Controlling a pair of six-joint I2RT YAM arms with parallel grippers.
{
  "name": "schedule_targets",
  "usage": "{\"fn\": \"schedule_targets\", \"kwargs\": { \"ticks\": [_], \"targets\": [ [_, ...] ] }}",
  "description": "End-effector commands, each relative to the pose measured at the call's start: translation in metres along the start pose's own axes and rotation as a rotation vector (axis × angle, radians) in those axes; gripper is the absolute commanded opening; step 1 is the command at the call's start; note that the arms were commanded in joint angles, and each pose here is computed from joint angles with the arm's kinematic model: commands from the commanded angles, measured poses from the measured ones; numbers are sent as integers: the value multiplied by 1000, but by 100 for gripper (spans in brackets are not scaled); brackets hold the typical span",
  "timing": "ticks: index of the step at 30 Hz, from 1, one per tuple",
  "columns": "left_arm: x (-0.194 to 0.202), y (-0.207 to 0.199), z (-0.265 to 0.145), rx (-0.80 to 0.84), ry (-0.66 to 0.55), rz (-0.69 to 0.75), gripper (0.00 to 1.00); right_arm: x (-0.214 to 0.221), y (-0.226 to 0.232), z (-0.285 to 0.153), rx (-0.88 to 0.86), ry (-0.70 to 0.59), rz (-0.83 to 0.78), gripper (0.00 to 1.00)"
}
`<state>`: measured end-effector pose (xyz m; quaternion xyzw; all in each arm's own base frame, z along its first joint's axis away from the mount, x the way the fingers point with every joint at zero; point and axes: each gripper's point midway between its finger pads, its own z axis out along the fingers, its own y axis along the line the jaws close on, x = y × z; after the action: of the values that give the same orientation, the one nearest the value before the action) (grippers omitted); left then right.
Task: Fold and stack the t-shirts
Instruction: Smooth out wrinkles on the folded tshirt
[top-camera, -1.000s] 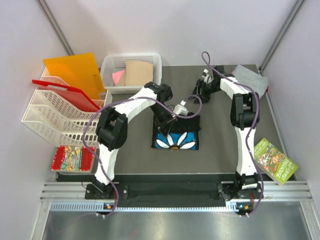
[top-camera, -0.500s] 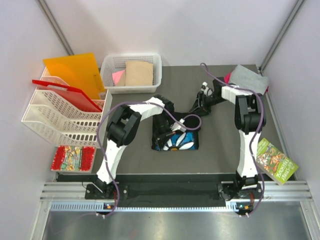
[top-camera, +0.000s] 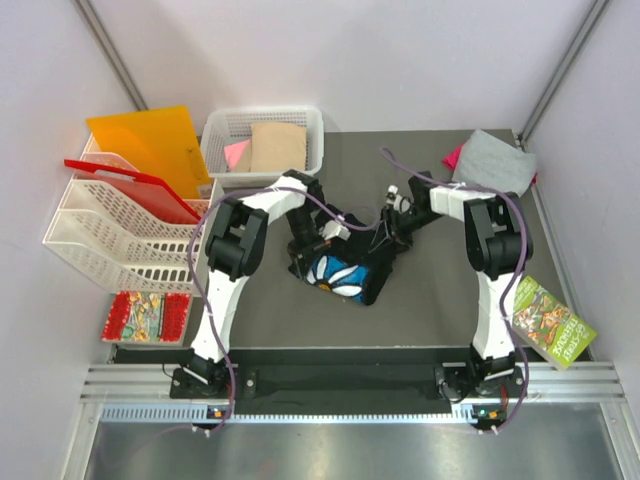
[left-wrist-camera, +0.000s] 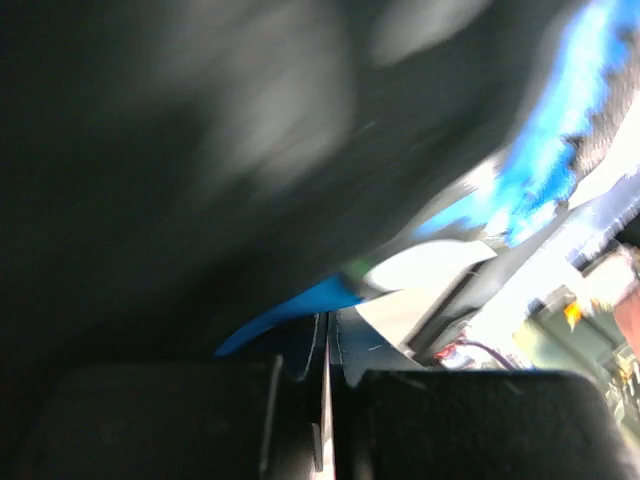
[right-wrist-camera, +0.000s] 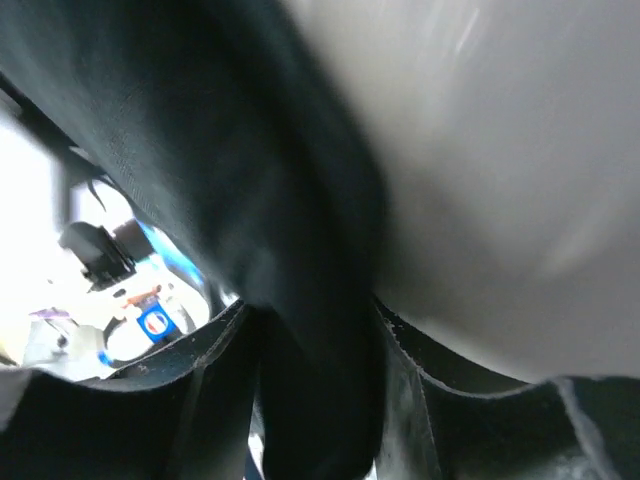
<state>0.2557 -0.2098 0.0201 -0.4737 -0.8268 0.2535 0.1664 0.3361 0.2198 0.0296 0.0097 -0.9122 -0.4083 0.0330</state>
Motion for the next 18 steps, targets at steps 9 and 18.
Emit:
{"fn": "schedule_targets", "kwargs": {
  "ticks": [9, 18],
  "targets": [
    [-18, 77, -82, -274, -153, 30, 0, 78, 6, 4, 187, 93, -114, 54],
    [-25, 42, -139, -351, -232, 107, 0, 23, -32, -31, 255, -39, -23, 66]
  ]
}}
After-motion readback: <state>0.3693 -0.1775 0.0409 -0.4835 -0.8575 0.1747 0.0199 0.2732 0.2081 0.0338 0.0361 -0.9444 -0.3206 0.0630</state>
